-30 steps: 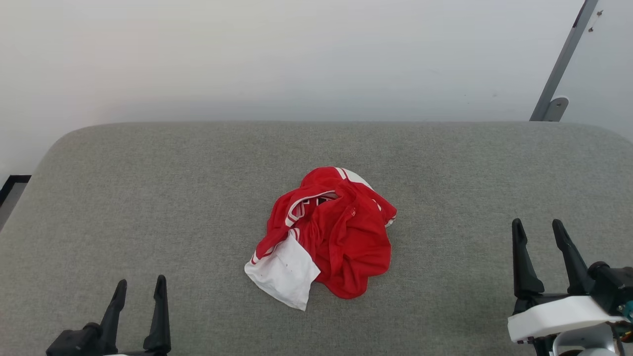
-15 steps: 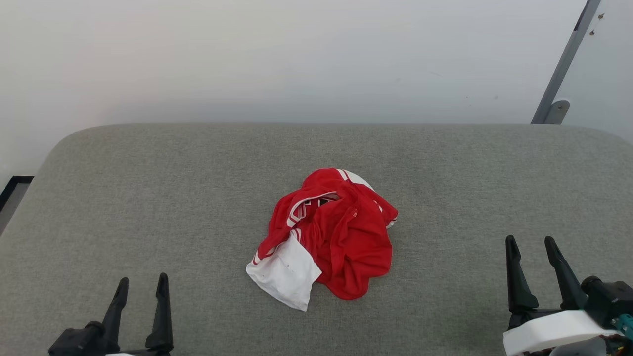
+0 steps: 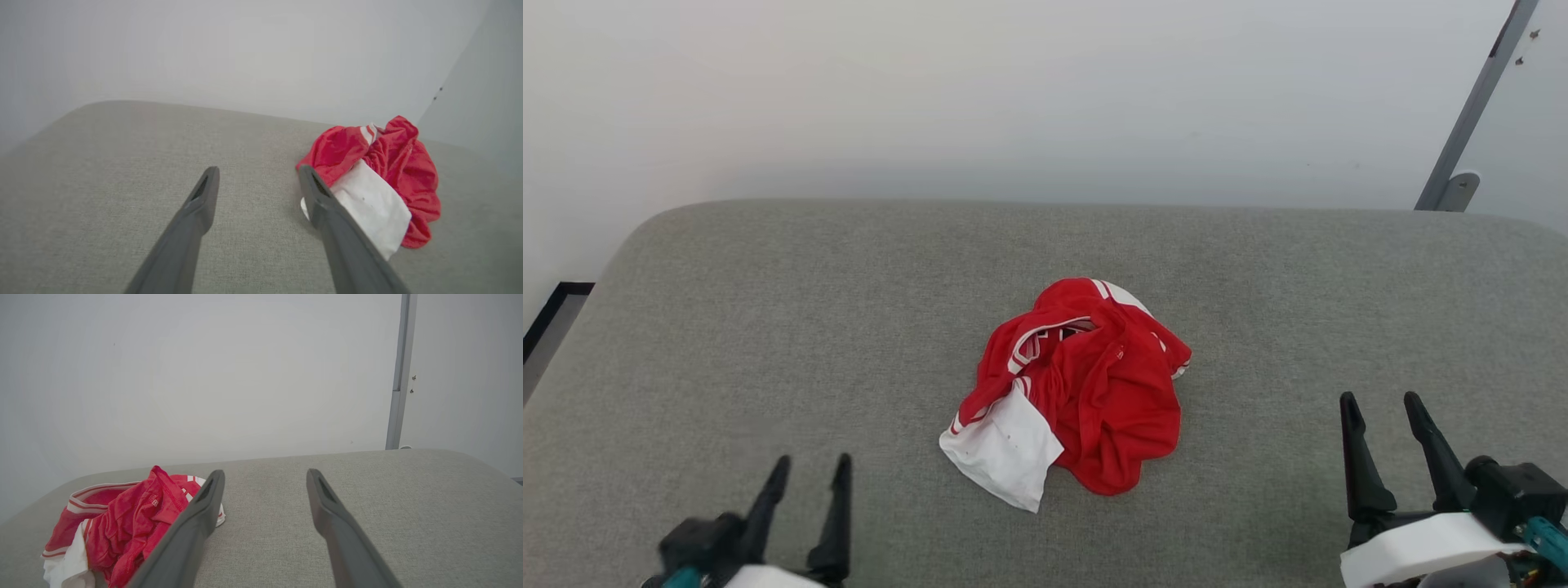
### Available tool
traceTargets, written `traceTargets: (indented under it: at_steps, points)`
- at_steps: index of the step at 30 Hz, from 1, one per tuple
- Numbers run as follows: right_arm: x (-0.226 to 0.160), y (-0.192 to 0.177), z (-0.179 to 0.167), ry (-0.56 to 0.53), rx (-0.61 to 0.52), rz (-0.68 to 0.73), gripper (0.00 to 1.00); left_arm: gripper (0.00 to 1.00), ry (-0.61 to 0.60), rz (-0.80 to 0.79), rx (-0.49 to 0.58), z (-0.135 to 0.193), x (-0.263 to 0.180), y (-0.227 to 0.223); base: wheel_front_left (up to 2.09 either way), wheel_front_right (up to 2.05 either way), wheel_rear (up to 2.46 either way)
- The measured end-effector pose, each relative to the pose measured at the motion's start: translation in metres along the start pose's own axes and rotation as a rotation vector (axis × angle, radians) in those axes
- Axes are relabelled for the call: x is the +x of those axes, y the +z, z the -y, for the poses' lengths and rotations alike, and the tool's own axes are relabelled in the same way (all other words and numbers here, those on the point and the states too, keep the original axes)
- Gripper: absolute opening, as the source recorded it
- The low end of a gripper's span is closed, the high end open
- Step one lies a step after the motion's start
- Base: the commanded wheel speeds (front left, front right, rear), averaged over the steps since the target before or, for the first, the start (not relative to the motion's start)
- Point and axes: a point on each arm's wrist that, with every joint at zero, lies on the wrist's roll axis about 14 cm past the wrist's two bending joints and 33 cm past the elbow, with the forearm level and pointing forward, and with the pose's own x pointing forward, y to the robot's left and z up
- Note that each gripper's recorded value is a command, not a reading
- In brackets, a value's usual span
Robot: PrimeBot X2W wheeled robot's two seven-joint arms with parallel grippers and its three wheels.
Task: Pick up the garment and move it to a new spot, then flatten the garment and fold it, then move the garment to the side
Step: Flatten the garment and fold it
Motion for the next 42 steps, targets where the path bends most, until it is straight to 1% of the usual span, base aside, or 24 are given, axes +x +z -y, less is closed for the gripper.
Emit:
traceTargets:
  at_steps: [8, 10, 16, 21, 24, 27, 30, 32, 33, 34, 39, 42]
  points:
    - [0.003, -0.001, -0.001, 0.006, -0.017, -0.010, 1.00, 1.00, -0.142, -0.126, 0.001, 0.030, 0.030, -0.003, 0.00, 0.00, 0.00]
    - [0.002, -0.001, 0.004, -0.009, -0.021, -0.013, 1.00, 1.00, -0.207, -0.214, 0.008, 0.045, 0.038, -0.013, 0.00, 0.00, 0.00]
    - [0.004, -0.003, 0.018, -0.052, -0.024, -0.015, 1.00, 1.00, -0.306, -0.408, 0.038, 0.066, 0.049, -0.042, 0.00, 0.00, 0.00]
    - [0.006, -0.010, 0.032, -0.092, -0.024, -0.029, 1.00, 1.00, -0.335, -0.529, 0.077, 0.071, 0.061, -0.064, 0.00, 0.00, 0.00]
    - [0.010, -0.015, 0.037, -0.105, -0.023, -0.040, 1.00, 1.00, -0.323, -0.611, 0.090, 0.069, 0.071, -0.081, 0.00, 0.00, 0.00]
    - [0.014, -0.020, 0.041, -0.113, -0.025, -0.050, 1.00, 1.00, -0.310, -0.734, 0.120, 0.064, 0.073, -0.107, 0.00, 0.00, 0.00]
    - [0.019, -0.025, 0.044, -0.121, -0.026, -0.060, 1.00, 1.00, -0.303, -0.820, 0.162, 0.063, 0.078, -0.124, 0.00, 0.00, 0.00]
    - [0.020, -0.029, 0.048, -0.130, -0.028, -0.068, 1.00, 1.00, -0.301, -0.850, 0.183, 0.064, 0.083, -0.131, 0.00, 0.00, 0.00]
    - [0.020, -0.031, 0.050, -0.134, -0.029, -0.071, 1.00, 0.44, -0.310, -0.873, 0.190, 0.066, 0.084, -0.135, 0.00, 0.00, 0.00]
    - [0.020, -0.033, 0.051, -0.137, -0.030, -0.077, 1.00, 0.00, -0.317, -0.882, 0.195, 0.068, 0.085, -0.137, 0.00, 0.00, 0.00]
    - [0.025, -0.035, 0.051, -0.135, -0.038, -0.079, 1.00, 0.00, -0.338, -0.908, 0.211, 0.071, 0.089, -0.138, 0.00, 0.00, 0.00]
    - [0.026, -0.036, 0.050, -0.131, -0.041, -0.079, 1.00, 0.00, -0.327, -0.899, 0.215, 0.065, 0.091, -0.130, 0.00, 0.00, 0.00]
